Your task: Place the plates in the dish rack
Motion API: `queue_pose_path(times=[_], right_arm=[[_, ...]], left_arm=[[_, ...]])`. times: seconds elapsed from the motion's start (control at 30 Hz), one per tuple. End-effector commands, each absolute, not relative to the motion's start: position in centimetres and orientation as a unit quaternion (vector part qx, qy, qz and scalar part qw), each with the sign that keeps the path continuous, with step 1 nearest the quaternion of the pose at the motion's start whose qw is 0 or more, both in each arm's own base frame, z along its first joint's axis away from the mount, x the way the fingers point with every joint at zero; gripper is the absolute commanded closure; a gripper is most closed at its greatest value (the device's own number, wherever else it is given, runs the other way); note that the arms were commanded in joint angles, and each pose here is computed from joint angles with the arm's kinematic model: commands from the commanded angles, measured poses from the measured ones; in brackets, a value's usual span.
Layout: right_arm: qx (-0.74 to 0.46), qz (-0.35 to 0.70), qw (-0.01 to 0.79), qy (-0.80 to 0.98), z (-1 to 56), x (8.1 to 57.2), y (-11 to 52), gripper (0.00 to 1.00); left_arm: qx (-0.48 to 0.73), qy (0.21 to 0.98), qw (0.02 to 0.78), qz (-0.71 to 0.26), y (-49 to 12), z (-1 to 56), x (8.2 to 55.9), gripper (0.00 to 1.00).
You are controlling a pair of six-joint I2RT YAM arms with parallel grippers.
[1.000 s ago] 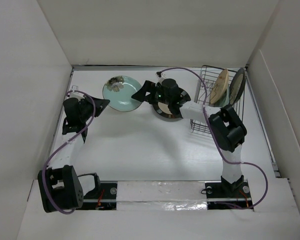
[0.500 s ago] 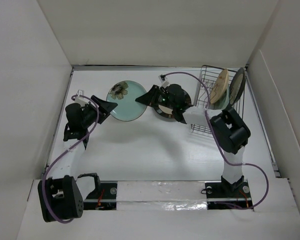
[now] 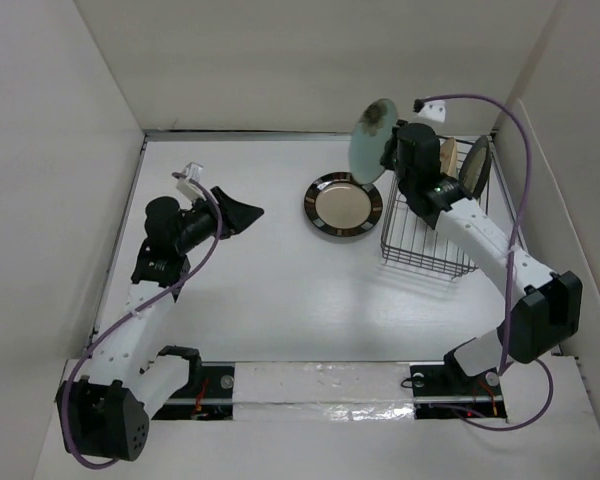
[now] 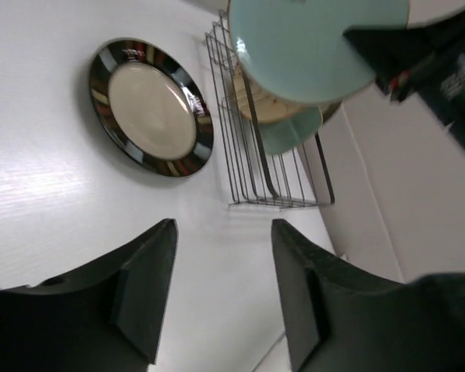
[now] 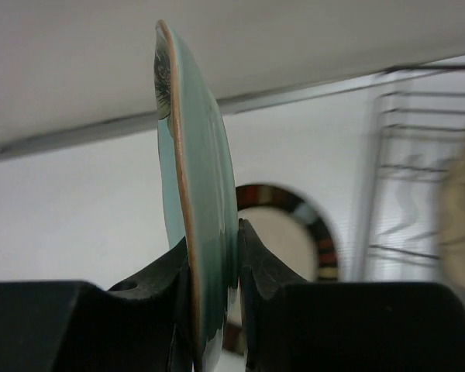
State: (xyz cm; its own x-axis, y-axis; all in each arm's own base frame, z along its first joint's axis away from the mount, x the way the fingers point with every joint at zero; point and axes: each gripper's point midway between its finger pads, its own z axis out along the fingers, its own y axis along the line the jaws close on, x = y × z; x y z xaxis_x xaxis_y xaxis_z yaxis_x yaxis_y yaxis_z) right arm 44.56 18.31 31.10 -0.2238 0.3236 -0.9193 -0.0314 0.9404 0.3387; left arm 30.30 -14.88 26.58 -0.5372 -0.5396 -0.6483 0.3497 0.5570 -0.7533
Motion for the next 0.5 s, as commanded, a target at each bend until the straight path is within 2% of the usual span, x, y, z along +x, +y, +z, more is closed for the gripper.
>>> queue_pose_path(times=[0.0, 0.07, 0.3, 0.47], right_arm=[[0.177, -0.078, 0.657, 0.729, 36.6, 42.9, 8.0, 1.00], [0.182, -0.127, 0.648, 0.729, 37.5, 42.3, 6.2, 1.00], [0.194, -0.253, 0.604, 0.730, 37.8, 42.9, 1.9, 1.00], [0.166, -0.299, 0.572, 0.746, 36.2, 44.7, 1.8, 1.00]], left_arm=[[0.032, 0.735, 0.482, -0.476, -18.0, 29.4, 28.2, 0.54], [0.071, 0.733, 0.477, -0.480, -20.5, 30.6, 26.6, 0.56], [0.135, 0.729, 0.459, -0.489, -23.3, 30.4, 23.5, 0.80], [0.148, 0.735, 0.469, -0.467, -23.3, 30.5, 23.1, 0.81]])
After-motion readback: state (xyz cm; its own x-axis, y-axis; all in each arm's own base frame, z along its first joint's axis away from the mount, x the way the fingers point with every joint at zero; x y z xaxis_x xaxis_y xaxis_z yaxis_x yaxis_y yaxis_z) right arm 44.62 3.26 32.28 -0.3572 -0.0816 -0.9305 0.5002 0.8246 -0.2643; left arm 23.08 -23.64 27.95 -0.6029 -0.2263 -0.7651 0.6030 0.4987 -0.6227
